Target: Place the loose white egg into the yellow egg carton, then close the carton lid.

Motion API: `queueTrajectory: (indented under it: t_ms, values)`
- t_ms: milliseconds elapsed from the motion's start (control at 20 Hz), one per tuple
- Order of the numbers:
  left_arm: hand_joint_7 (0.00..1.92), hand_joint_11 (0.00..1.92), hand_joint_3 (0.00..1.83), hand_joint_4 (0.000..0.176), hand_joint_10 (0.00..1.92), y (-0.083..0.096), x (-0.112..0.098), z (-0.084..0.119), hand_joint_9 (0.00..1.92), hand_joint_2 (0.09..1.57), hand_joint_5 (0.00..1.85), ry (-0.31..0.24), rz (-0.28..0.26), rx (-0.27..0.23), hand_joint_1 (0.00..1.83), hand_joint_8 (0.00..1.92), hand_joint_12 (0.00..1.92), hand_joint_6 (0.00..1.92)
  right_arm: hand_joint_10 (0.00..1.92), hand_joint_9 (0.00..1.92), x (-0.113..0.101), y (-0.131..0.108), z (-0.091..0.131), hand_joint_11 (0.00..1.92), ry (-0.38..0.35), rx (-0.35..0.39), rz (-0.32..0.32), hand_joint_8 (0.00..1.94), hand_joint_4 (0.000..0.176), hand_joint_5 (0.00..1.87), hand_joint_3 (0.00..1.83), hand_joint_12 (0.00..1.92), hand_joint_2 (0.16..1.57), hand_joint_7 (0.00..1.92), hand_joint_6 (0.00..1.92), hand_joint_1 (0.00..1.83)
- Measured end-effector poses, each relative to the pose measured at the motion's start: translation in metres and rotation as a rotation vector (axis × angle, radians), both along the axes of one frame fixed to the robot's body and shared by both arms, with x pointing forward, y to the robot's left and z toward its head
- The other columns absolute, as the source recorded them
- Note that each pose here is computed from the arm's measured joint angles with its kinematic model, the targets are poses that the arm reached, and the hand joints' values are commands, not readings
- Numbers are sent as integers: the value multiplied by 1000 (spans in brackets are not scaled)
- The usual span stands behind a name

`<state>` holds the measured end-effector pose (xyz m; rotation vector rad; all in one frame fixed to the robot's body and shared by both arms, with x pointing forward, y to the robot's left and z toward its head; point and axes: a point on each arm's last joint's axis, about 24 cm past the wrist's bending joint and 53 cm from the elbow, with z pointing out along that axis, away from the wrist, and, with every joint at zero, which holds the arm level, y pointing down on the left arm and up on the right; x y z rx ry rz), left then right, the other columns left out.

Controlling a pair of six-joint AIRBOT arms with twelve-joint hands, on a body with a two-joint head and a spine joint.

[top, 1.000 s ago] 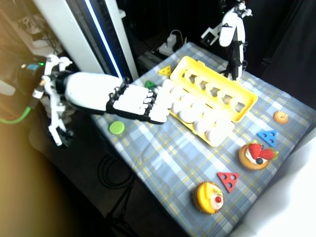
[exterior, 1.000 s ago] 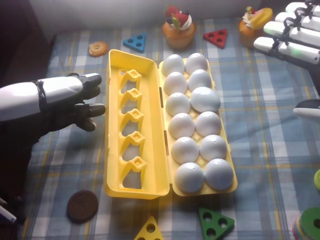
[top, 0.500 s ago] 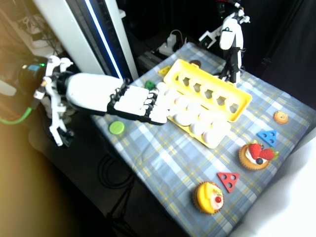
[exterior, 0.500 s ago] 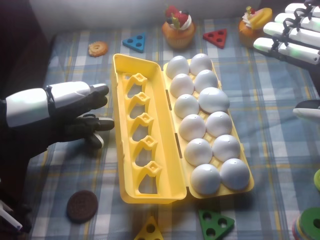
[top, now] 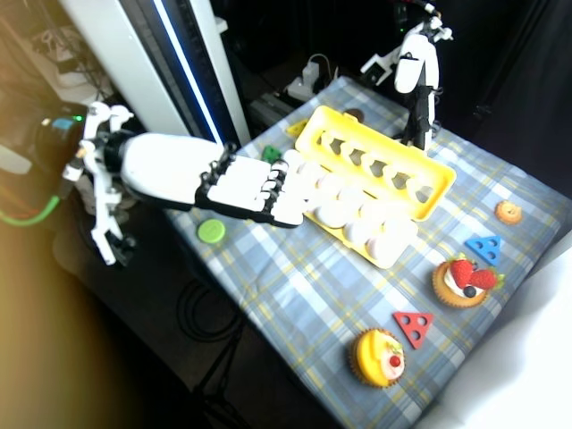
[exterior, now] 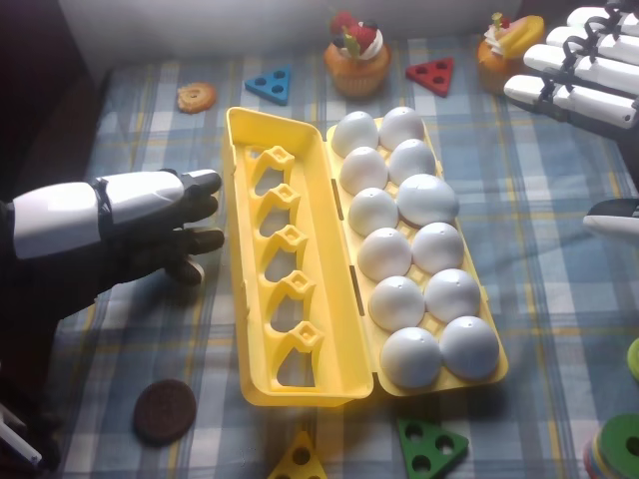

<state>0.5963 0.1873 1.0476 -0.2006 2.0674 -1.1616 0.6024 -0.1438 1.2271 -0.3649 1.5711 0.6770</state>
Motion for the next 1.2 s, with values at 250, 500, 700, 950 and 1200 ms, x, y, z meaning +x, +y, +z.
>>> queueTrajectory:
  t_ms: [250, 500, 700, 950, 1200]
  values:
    - [0, 258, 3, 40, 39, -12, 0, 14, 401, 1261, 0, -27, -20, -68, 0, 0, 1189, 0, 0, 0, 0, 0, 0, 0, 0, 0, -1, 0, 0, 0, 4, 0, 1326, 0, 0, 303]
    - [0, 284, 0, 71, 7, -16, 1, 26, 404, 1236, 0, -56, -24, -114, 0, 0, 1048, 0, 0, 0, 1, -1, 0, 0, 3, 4, -5, 0, 0, 0, 7, 0, 1333, 0, 0, 316]
    - [0, 177, 0, 121, 10, -39, 6, 46, 382, 1185, 0, -107, -62, -169, 82, 0, 1222, 0, 0, 0, 1, -1, 0, 0, 3, 4, -5, 0, 0, 0, 5, 0, 1332, 0, 0, 311]
    - [0, 91, 2, 94, 15, -70, 10, 63, 389, 1212, 0, -175, -158, -181, 26, 0, 1481, 0, 0, 0, 1, -2, -2, 0, 6, 2, -7, 0, 0, 0, 6, 0, 1339, 0, 0, 353]
    - [0, 182, 0, 15, 21, -110, 19, 55, 331, 1197, 0, -154, -238, -170, 0, 0, 1480, 0, 0, 0, 1, -4, -3, 0, 9, -1, -10, 0, 0, 0, 7, 0, 1342, 0, 0, 347]
